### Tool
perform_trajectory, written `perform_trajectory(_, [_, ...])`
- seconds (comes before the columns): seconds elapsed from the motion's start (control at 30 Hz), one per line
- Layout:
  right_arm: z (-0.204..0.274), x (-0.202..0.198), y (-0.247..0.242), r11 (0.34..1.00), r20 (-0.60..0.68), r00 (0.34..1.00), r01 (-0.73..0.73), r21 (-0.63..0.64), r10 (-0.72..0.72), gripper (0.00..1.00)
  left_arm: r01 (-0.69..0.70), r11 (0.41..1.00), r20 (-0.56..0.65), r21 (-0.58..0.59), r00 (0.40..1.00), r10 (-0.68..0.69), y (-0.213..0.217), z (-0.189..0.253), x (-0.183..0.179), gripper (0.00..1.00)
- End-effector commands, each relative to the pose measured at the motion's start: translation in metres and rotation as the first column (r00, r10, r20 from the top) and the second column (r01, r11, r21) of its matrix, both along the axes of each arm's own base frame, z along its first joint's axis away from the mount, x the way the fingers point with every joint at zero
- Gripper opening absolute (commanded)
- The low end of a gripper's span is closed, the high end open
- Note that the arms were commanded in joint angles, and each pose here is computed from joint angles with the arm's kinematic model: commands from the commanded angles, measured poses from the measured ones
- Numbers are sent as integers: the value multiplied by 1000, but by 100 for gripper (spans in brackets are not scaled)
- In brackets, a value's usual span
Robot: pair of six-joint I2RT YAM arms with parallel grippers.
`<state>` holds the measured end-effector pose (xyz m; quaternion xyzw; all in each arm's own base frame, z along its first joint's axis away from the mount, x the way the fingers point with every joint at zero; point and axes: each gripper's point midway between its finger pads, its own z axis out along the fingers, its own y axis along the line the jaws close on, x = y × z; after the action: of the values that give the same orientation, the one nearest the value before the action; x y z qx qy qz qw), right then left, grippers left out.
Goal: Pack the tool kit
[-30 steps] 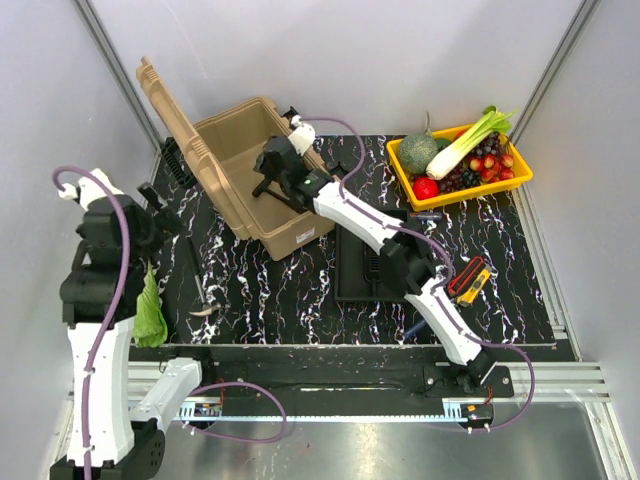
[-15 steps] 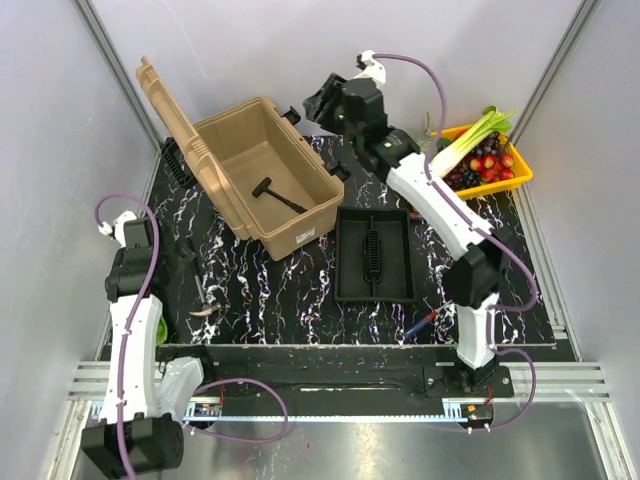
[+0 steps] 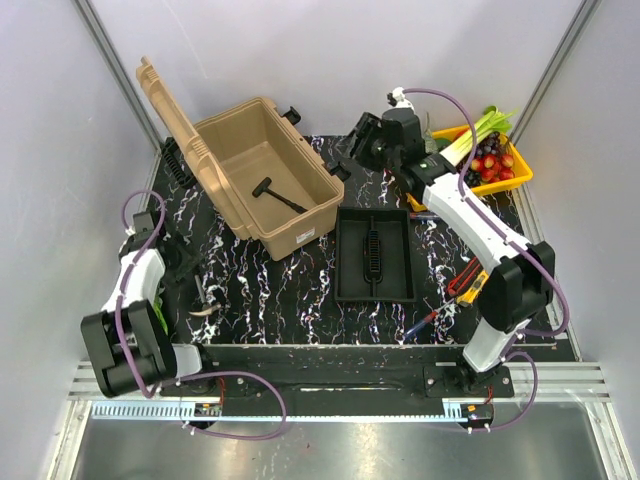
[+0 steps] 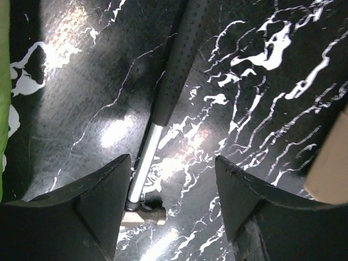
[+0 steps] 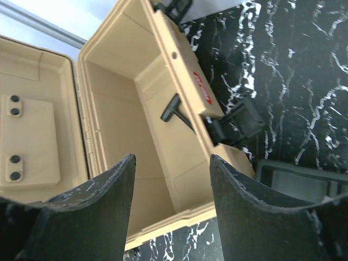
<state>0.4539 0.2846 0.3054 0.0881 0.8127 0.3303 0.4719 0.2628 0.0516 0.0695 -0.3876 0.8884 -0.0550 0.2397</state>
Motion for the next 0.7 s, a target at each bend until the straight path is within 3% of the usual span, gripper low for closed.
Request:
perform_trajectory(0.0, [25,-5,-25,997,32,999,0,71,-2,62,37,997,32,64,999,-39,18,1,28,66])
perform_trajectory(0.13, [17,-3,-38,998,15,1000,21,64,-22,62,43,997,-1,57,999,-43,21,-8,36,63])
perform_trajectory(0.37, [5,-3,-55,997,-28,999,47,60,-46,62,22,999,-53,35,998,-20,24,-33,48,47])
perform_trajectory(0.6, [-7,-3,-78,993,-53,993,108,51,-105,62,3,995,-126,96,992,10,36,-50,45,45])
perform_trajectory(0.67, [-11,-2,-81,992,-65,991,117,54,-114,62,3,995,-141,97,990,11,36,-53,45,31])
